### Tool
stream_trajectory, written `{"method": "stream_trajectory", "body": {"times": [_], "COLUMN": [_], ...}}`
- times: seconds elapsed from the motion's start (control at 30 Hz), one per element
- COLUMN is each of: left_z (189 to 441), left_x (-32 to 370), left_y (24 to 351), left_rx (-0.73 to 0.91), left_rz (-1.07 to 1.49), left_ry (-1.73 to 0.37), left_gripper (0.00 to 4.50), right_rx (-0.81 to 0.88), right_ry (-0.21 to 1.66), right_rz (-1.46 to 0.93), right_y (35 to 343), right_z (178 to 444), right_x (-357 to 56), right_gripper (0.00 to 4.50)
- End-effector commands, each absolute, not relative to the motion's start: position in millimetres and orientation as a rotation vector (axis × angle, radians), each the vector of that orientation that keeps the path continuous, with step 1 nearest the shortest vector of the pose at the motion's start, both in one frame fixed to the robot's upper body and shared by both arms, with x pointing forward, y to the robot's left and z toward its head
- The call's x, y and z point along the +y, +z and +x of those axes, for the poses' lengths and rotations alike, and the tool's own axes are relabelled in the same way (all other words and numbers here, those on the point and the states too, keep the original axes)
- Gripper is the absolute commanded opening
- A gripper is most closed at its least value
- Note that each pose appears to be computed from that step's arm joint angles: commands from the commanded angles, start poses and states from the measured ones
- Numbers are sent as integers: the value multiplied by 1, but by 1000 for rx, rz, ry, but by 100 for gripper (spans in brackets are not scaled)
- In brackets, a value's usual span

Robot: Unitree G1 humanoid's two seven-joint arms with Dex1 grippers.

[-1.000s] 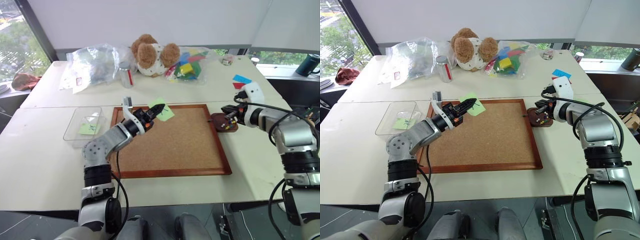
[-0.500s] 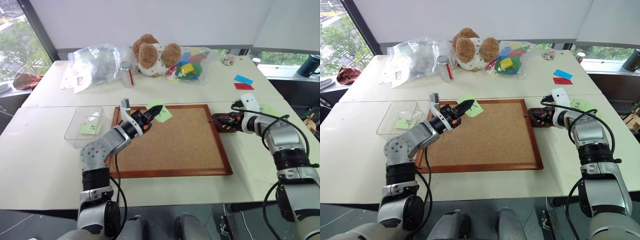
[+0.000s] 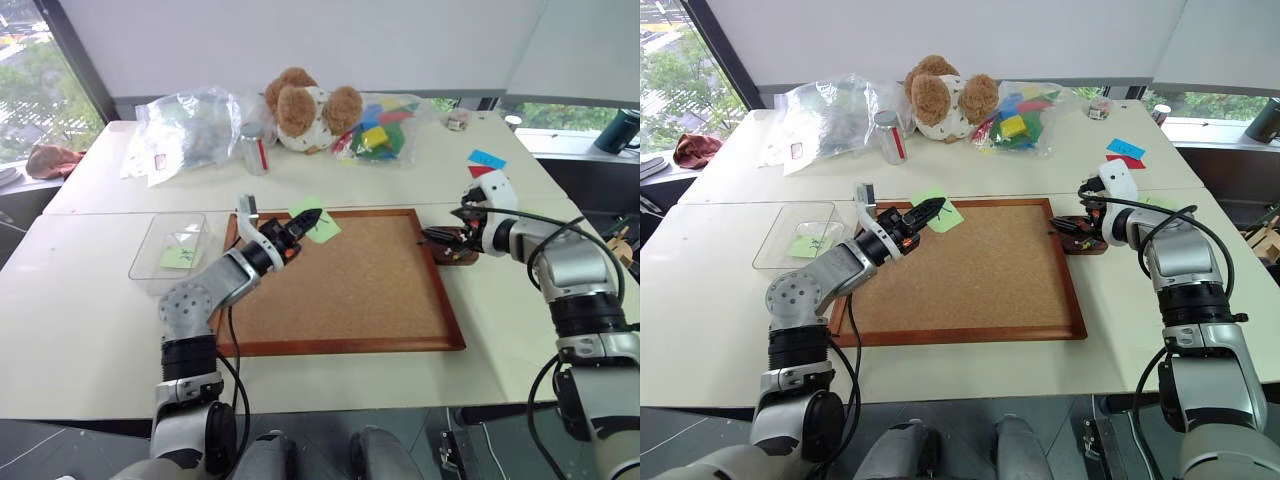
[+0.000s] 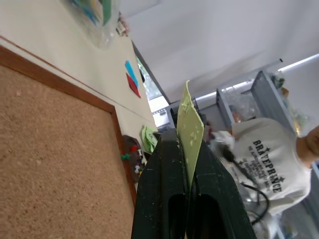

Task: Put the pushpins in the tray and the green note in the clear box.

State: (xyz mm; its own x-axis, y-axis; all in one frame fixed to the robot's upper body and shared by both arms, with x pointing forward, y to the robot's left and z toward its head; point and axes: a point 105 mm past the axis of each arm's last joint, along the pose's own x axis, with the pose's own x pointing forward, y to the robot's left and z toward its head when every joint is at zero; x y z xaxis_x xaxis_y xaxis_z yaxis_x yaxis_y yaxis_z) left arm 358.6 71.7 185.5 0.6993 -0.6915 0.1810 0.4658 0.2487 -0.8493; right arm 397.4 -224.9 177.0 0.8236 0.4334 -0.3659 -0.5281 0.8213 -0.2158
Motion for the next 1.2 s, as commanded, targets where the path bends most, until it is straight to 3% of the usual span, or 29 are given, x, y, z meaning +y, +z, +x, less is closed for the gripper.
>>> {"method": "stream_trajectory", "body": {"times": [0.03,0.2,0.4,0.5,0.63,0.93,1.03,1.2], "left_z": [356,357,355,352,355,373,377,377], "left_x": [85,117,189,232,267,276,275,273], "left_y": [216,249,279,268,244,189,179,178], "left_rx": [110,-64,-266,-184,-57,178,224,245], "left_rz": [-1005,-945,-766,-447,-152,-81,-103,-60], "left_ry": [-796,-637,-224,0,125,40,10,-18], "left_gripper": [0,0,0,0,0,0,86,330], "right_rx": [166,69,13,2,-14,-21,-19,-18], "right_ry": [709,997,1202,1275,1318,1323,1303,1261], "right_rz": [-349,-365,-411,-427,-449,-468,-467,-467], "right_y": [217,237,245,242,241,238,237,237], "right_z": [376,339,316,309,304,301,301,303], "right_x": [-189,-138,-104,-95,-89,-86,-89,-93], "right_gripper": [429,429,429,429,429,429,437,437]}}
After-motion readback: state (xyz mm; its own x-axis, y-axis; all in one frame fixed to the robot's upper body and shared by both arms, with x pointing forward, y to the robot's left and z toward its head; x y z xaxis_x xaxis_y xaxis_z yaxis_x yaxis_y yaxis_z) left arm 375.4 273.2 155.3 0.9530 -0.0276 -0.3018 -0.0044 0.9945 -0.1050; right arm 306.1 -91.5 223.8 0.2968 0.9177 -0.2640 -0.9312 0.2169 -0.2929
